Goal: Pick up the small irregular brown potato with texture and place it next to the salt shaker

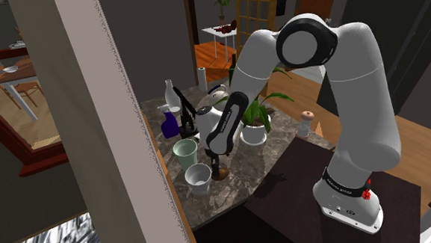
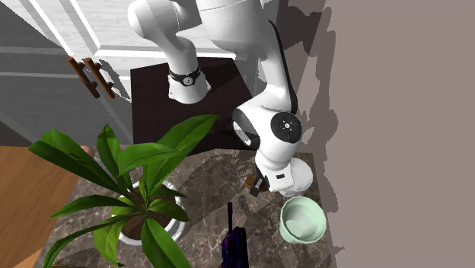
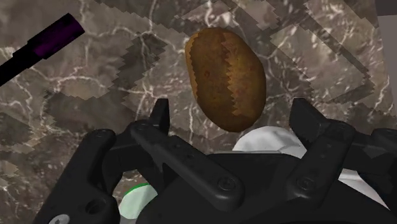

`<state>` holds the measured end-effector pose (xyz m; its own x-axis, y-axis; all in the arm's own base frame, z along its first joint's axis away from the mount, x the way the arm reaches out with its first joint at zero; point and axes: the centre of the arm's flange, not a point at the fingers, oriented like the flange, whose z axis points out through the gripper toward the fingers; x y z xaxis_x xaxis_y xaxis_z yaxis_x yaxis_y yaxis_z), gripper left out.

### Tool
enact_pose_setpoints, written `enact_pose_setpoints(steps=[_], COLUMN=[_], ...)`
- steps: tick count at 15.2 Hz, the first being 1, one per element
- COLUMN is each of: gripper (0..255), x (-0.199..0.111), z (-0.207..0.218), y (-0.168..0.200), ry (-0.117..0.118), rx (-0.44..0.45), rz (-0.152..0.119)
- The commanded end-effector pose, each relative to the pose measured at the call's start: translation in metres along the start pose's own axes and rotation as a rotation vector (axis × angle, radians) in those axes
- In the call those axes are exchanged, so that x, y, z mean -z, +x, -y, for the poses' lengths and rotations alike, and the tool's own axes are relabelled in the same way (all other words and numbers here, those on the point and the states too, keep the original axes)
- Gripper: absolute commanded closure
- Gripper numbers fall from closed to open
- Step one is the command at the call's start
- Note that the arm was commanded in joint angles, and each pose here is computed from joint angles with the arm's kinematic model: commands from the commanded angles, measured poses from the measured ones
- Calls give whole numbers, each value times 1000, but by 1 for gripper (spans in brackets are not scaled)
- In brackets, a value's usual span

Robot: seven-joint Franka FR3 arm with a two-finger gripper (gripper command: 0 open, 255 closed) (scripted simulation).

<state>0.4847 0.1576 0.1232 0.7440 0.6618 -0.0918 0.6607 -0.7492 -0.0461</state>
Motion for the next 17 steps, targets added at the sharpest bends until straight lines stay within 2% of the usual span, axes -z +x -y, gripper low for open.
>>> enact_pose_setpoints(steps=[1, 7, 15, 16, 17], gripper=[0, 0, 0, 255, 255], x=[-14, -44, -44, -44, -44], z=[3, 3, 3, 3, 3], y=[2, 2, 2, 2, 2], ry=[1, 1, 1, 1, 1], rx=[10, 10, 10, 10, 10], rz=[2, 2, 3, 3, 3])
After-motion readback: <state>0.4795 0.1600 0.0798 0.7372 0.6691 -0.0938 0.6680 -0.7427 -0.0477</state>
